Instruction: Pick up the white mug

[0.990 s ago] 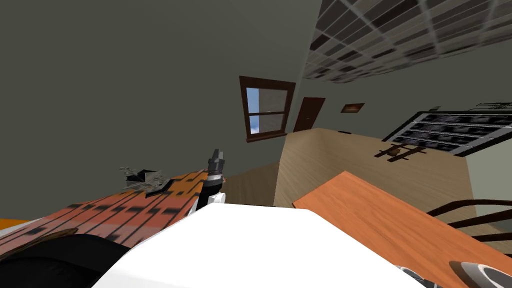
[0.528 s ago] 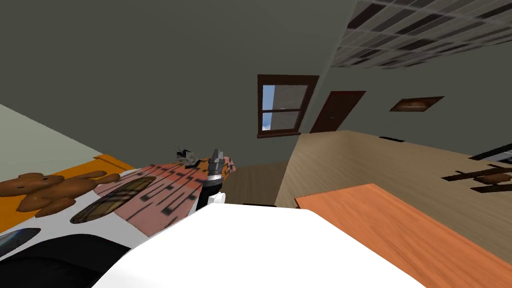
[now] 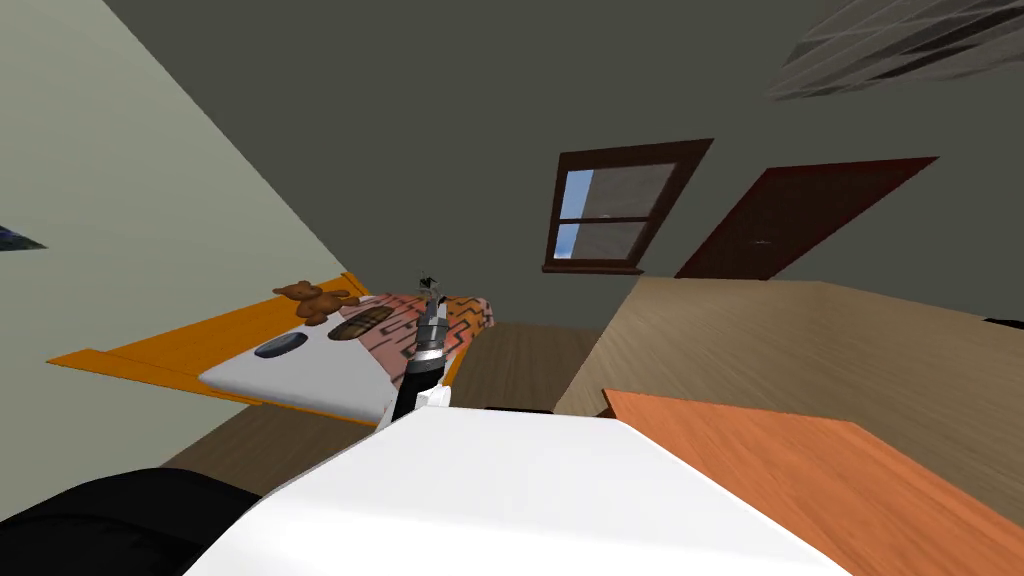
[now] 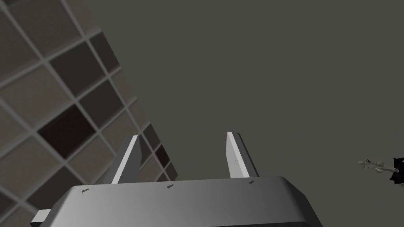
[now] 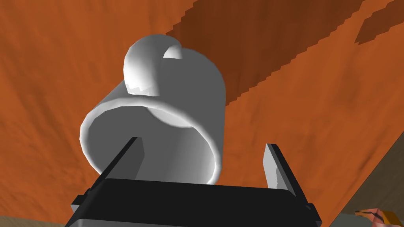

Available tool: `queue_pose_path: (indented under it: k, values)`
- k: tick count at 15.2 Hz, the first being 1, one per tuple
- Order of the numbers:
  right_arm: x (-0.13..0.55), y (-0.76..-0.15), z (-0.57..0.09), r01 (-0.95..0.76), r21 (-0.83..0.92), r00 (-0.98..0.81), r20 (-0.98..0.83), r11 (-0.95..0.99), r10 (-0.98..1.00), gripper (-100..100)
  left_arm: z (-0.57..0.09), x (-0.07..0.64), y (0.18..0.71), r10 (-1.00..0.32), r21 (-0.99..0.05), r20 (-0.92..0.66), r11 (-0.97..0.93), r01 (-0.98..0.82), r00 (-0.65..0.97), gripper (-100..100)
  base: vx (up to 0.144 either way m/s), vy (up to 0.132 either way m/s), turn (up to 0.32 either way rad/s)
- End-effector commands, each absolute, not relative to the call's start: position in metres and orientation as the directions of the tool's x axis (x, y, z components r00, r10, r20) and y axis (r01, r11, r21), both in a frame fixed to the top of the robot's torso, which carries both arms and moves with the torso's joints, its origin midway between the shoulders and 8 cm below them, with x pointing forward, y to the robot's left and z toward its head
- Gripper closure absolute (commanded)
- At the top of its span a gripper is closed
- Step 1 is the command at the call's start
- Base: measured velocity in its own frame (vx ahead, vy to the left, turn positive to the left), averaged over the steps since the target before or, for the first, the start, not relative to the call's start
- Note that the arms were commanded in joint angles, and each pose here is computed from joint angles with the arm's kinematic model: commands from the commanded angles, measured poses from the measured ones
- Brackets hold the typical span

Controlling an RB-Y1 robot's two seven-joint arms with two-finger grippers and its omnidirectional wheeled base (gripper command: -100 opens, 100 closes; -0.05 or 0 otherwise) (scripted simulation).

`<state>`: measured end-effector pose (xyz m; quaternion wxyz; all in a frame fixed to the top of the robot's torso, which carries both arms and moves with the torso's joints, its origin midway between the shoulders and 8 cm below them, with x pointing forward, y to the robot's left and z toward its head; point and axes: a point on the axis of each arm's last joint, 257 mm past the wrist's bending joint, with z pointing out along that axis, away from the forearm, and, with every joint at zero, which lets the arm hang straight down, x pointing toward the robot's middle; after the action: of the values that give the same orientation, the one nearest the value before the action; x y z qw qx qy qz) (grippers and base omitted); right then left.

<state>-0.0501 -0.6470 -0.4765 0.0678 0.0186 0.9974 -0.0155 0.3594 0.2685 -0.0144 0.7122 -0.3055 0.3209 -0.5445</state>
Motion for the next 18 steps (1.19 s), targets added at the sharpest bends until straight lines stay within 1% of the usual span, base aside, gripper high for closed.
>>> queue_pose_path:
  k: [1,3,4,5,6,7,8,9,13,14,15,16,17,18]
  values:
    - [-0.064,-0.645,-0.481,0.13,-0.032,-0.984,-0.126,0.991,0.125,-100,-0.014,0.359,0.268,-0.972,-0.785,-0.124,0.22,0.58,0.201,0,-0.264,0.032,0.472]
    - [-0.061,-0.646,-0.48,0.146,-0.031,-0.981,-0.137,0.989,0.141,-100,-0.014,0.359,0.268,-0.972,-0.785,-0.124,0.22,0.58,0.201,0,-0.222,0.046,0.448]
    - [-0.071,-0.645,-0.482,0.211,-0.034,-0.97,-0.13,0.977,0.205,-100,-0.014,0.359,0.269,-0.972,-0.785,-0.124,0.22,0.579,0.201,0,-0.227,0.054,0.408]
    - [-0.07,-0.645,-0.482,0.217,-0.033,-0.968,-0.135,0.976,0.211,-100,-0.014,0.359,0.268,-0.972,-0.785,-0.124,0.22,0.579,0.201,0,-0.238,0.066,0.464]
    - [-0.082,-0.644,-0.485,0.276,-0.038,-0.955,-0.125,0.96,0.27,-100,-0.014,0.359,0.268,-0.972,-0.785,-0.124,0.22,0.579,0.201,0,-0.245,0.097,0.49]
    - [-0.08,-0.644,-0.484,0.288,-0.037,-0.951,-0.132,0.957,0.281,-100,-0.014,0.359,0.268,-0.972,-0.785,-0.124,0.22,0.58,0.201,0,-0.242,0.112,0.465]
    - [-0.078,-0.644,-0.483,0.254,-0.035,-0.96,-0.13,0.967,0.247,-100,-0.014,0.359,0.268,-0.972,-0.785,-0.124,0.22,0.58,0.201,0,-0.132,0.06,0.166]
    - [-0.078,-0.644,-0.484,0.263,-0.036,-0.958,-0.131,0.964,0.256,100,-0.015,0.359,0.269,-0.972,-0.785,-0.125,0.221,0.579,0.201,0,-0.048,0.022,-0.003]
    - [-0.078,-0.644,-0.484,0.261,-0.035,-0.958,-0.13,0.965,0.254,100,-0.015,0.359,0.269,-0.972,-0.785,-0.125,0.221,0.579,0.201,0,-0.011,0.004,0.004]
    - [-0.07,-0.645,-0.482,0.217,-0.033,-0.968,-0.135,0.976,0.211,100,-0.015,0.359,0.269,-0.971,-0.785,-0.125,0.221,0.579,0.201,0,0.108,-0.064,-0.317]
    - [-0.07,-0.645,-0.482,0.217,-0.033,-0.968,-0.135,0.976,0.211,100,-0.015,0.359,0.269,-0.971,-0.785,-0.125,0.221,0.578,0.202,0,0.212,-0.078,-0.467]
    - [-0.06,-0.646,-0.48,0.15,-0.031,-0.98,-0.14,0.988,0.144,100,-0.015,0.359,0.269,-0.971,-0.785,-0.125,0.222,0.578,0.202,0,0.274,-0.097,-0.518]
    - [-0.061,-0.646,-0.48,0.146,-0.031,-0.981,-0.137,0.989,0.141,100,-0.015,0.359,0.269,-0.971,-0.785,-0.126,0.222,0.578,0.202,0,0.288,-0.111,-0.498]
    - [-0.05,-0.647,-0.478,0.086,-0.029,-0.986,-0.147,0.996,0.081,100,-0.015,0.359,0.269,-0.971,-0.785,-0.126,0.222,0.578,0.202,0,0.266,-0.102,-0.511]
